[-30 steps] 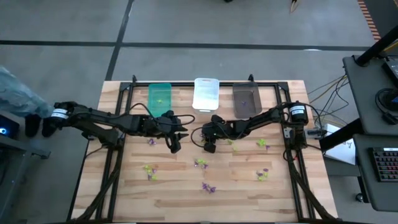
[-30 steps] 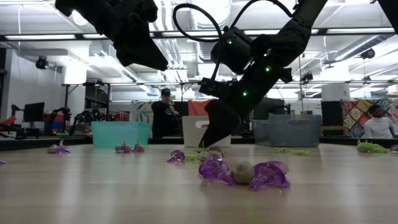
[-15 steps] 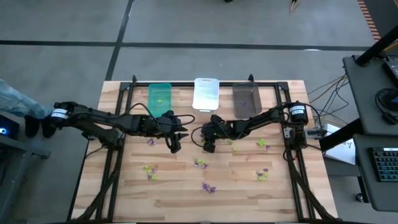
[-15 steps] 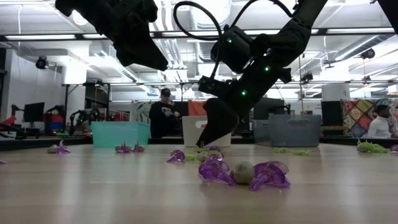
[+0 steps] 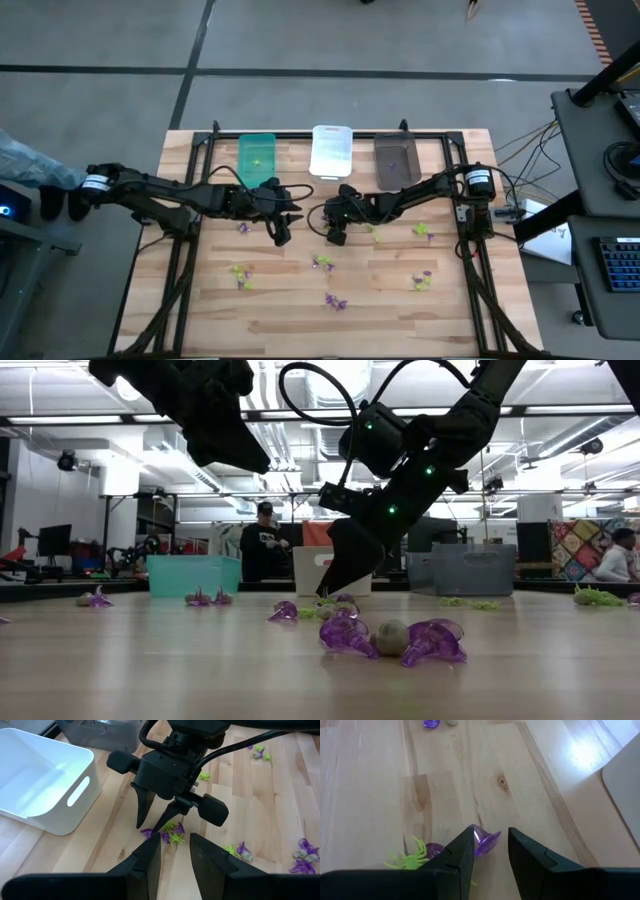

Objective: Sort Halloween decoration
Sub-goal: Put the purple witch hat toy into the gray bin

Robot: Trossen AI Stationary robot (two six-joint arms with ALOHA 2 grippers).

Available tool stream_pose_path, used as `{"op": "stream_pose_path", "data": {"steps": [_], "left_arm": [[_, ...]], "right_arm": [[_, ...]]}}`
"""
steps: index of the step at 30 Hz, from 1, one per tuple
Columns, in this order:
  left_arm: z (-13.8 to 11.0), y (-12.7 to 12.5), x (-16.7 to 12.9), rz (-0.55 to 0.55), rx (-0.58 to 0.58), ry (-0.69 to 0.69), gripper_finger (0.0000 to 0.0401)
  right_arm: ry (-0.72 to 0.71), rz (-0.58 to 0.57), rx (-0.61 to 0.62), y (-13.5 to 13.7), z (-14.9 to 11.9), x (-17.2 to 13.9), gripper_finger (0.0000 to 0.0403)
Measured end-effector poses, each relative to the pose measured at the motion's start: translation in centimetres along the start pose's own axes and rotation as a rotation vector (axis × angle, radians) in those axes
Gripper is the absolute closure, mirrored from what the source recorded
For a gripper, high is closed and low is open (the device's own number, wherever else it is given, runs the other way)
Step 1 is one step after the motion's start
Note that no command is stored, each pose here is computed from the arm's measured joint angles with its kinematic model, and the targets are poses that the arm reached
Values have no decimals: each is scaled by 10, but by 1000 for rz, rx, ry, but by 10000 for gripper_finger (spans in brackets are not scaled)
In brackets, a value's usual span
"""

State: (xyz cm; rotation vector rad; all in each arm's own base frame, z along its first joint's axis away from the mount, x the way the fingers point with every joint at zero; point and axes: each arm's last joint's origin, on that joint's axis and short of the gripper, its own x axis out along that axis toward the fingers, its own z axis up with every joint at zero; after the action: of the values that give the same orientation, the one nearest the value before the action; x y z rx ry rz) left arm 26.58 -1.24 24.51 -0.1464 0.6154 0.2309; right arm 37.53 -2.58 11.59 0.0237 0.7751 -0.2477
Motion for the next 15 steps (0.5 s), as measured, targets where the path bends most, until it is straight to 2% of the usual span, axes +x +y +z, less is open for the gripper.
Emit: {"op": "stream_pose_path", "data": {"steps": [15], "left_arm": [[0,0,0,0,0,0,315]], "right_arm": [[12,20,7,0,-4,0,294]]}}
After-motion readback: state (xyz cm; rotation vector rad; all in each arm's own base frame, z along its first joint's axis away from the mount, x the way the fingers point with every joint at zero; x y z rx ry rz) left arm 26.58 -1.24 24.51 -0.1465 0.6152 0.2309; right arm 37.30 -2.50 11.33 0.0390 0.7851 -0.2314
